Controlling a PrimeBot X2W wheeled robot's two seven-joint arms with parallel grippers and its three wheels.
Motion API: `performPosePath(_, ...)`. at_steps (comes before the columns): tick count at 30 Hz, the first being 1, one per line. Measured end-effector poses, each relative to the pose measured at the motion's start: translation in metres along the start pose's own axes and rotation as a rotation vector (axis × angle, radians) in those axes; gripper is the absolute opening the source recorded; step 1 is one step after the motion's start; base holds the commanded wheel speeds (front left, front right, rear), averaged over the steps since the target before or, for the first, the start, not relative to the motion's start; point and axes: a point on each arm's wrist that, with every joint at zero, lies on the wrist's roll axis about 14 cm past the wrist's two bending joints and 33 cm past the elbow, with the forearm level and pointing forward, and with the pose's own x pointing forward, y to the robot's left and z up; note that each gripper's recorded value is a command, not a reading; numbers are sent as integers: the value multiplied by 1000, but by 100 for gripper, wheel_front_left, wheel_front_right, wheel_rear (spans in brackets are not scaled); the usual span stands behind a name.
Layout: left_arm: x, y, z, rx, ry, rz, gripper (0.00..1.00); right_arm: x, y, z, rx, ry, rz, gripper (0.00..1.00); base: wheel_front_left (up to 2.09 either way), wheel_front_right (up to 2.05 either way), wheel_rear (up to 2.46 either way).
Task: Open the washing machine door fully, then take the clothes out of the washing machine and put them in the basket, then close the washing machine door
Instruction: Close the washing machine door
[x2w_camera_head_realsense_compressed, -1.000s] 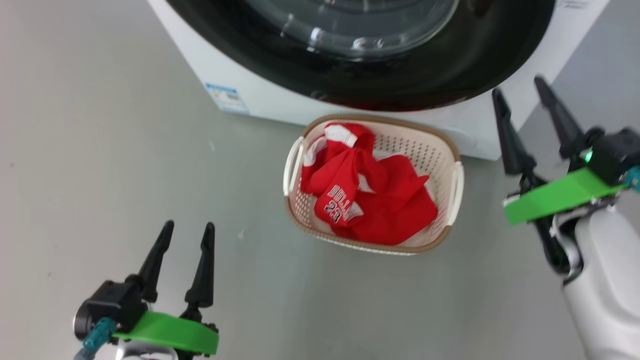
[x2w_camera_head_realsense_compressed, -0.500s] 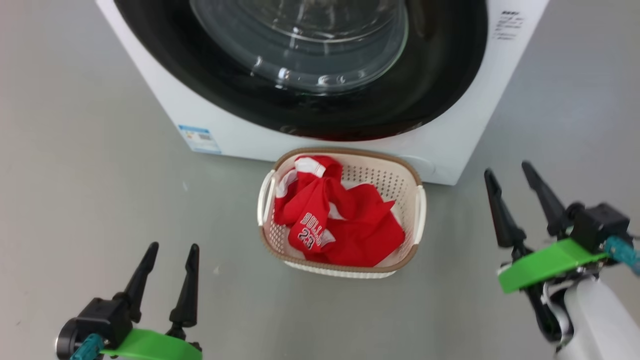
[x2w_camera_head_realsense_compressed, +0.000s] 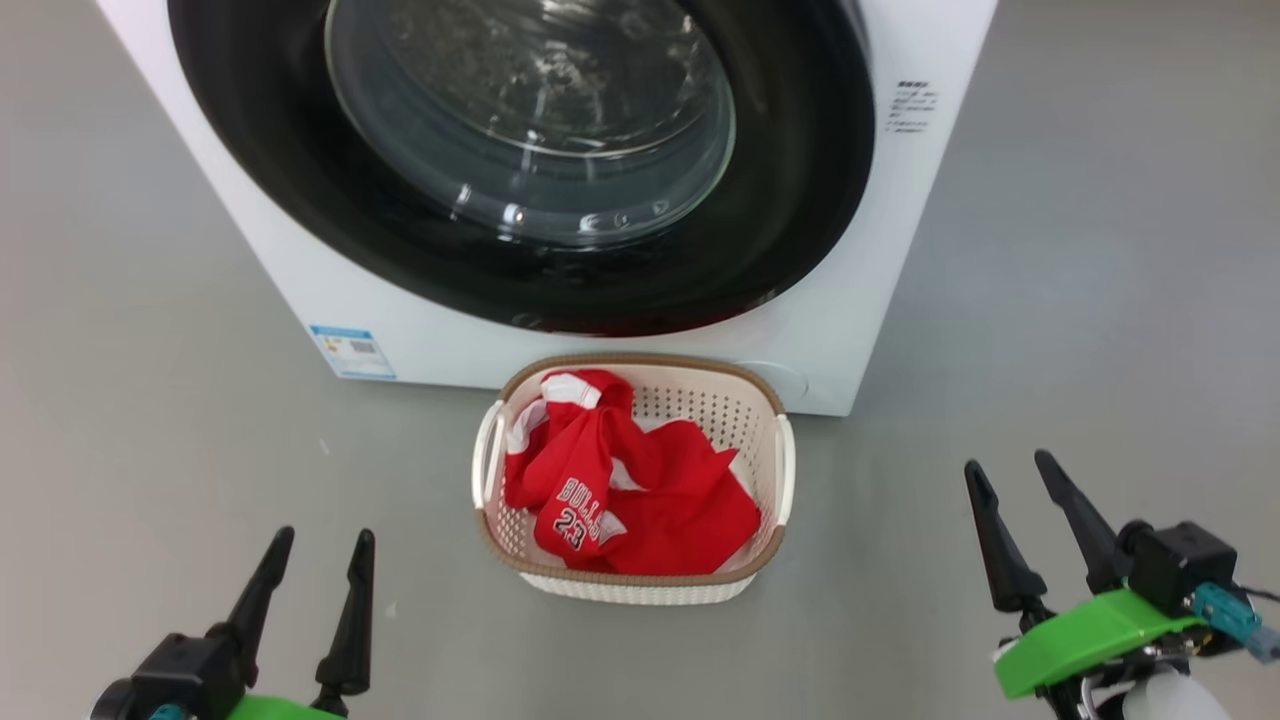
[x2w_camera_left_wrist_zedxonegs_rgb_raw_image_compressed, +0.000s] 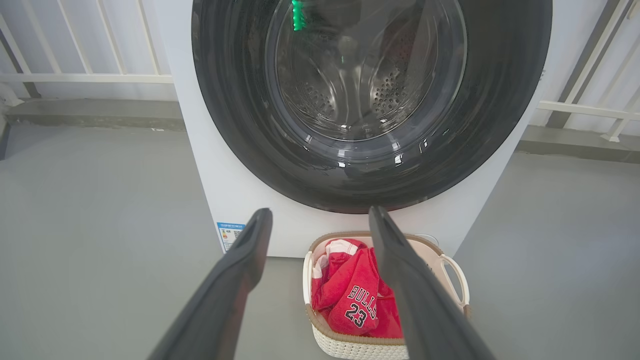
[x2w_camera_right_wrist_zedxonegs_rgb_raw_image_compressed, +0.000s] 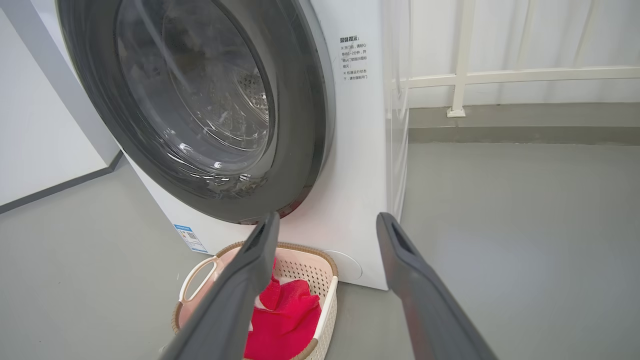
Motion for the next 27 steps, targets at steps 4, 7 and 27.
performPosePath(4, -4, -2, 0, 0, 0, -10, 100, -14, -7, -2, 4, 6, -29, 100, 0, 0, 0)
performPosePath(7, -6, -2, 0, 5, -1, -16, 100, -25, -9, -6, 11, 13, -46, 100, 0, 0, 0)
performPosePath(27, -12, -12, 3, 7, -13, -54, 100, -74, -32, -16, 29, 32, -151, 100, 0, 0, 0)
